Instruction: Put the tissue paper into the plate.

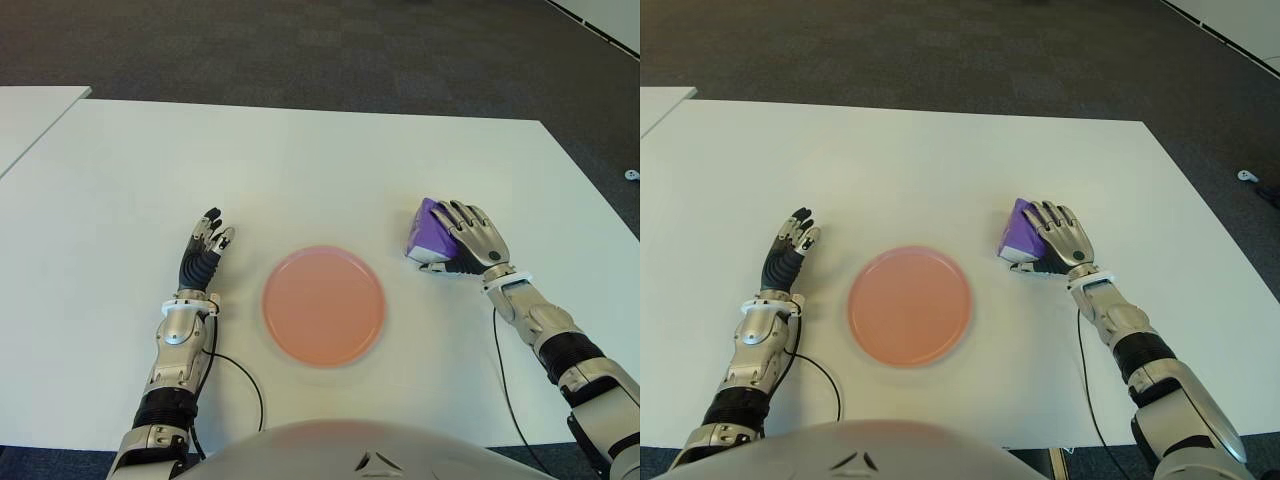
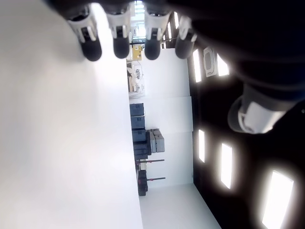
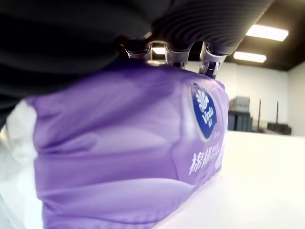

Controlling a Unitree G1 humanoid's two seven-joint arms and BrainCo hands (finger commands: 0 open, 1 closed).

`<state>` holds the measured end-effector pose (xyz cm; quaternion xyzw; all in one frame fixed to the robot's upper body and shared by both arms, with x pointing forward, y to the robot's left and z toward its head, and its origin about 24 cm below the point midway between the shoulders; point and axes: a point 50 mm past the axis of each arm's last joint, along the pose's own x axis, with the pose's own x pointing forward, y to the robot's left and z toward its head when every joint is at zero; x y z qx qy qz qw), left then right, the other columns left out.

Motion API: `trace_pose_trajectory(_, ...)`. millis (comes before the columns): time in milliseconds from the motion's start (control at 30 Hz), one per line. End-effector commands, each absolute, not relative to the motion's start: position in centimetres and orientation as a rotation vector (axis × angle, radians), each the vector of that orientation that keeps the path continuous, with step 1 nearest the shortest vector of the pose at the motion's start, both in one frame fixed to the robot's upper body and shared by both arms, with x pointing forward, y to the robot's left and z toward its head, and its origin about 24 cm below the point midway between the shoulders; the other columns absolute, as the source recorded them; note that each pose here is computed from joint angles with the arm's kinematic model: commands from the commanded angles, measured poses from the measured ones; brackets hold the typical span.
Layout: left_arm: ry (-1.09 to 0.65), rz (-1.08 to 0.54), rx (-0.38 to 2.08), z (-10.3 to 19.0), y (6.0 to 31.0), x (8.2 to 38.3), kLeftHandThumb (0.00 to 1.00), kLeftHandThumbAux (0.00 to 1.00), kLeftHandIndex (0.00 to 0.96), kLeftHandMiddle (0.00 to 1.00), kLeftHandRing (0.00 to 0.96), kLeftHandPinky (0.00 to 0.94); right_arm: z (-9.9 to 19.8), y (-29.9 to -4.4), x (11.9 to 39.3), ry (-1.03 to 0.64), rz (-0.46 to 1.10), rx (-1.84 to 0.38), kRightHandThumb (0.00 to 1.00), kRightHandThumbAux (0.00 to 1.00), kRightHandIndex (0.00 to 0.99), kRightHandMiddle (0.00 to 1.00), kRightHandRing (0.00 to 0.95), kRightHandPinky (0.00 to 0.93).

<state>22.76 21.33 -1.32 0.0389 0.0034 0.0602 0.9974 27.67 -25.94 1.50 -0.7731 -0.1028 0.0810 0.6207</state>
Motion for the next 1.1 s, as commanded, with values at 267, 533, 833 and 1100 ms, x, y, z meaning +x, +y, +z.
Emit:
trace_pose_trajectory(267,0.059,0.132,0.067,-2.4,21.4,21.9,0.000,0.458,0.000,0.000,0.000,0.000,-3.9,-24.7,23.6,-0.080,0.430,-1.838,0.106,0.402,0.000,0.000,0.000,0.000)
trace_pose_trajectory(533,0.053,0.133,0.061,-2.4,21.3,21.9,0.000,0.462,0.000,0.000,0.000,0.000,-3.8,-24.7,23.9,-0.070,0.436,-1.821,0.093,0.390,0.000,0.000,0.000,0.000)
trace_pose_trajectory(833,0.047,0.137,0.057,-2.4,21.4,21.8,0.000,0.471,0.000,0.000,0.000,0.000,-4.8,-24.1,24.8,-0.029,0.448,-1.793,0.083,0.387,0.000,0.000,0.000,0.000)
trace_pose_trajectory(1100,0.052,0.142,0.061,-2.4,21.6,21.9,0.000,0.471,0.000,0.000,0.000,0.000,-6.4,-22.9,25.0,0.035,0.365,-1.622,0.307,0.446,0.088,0.170,0.172,0.195)
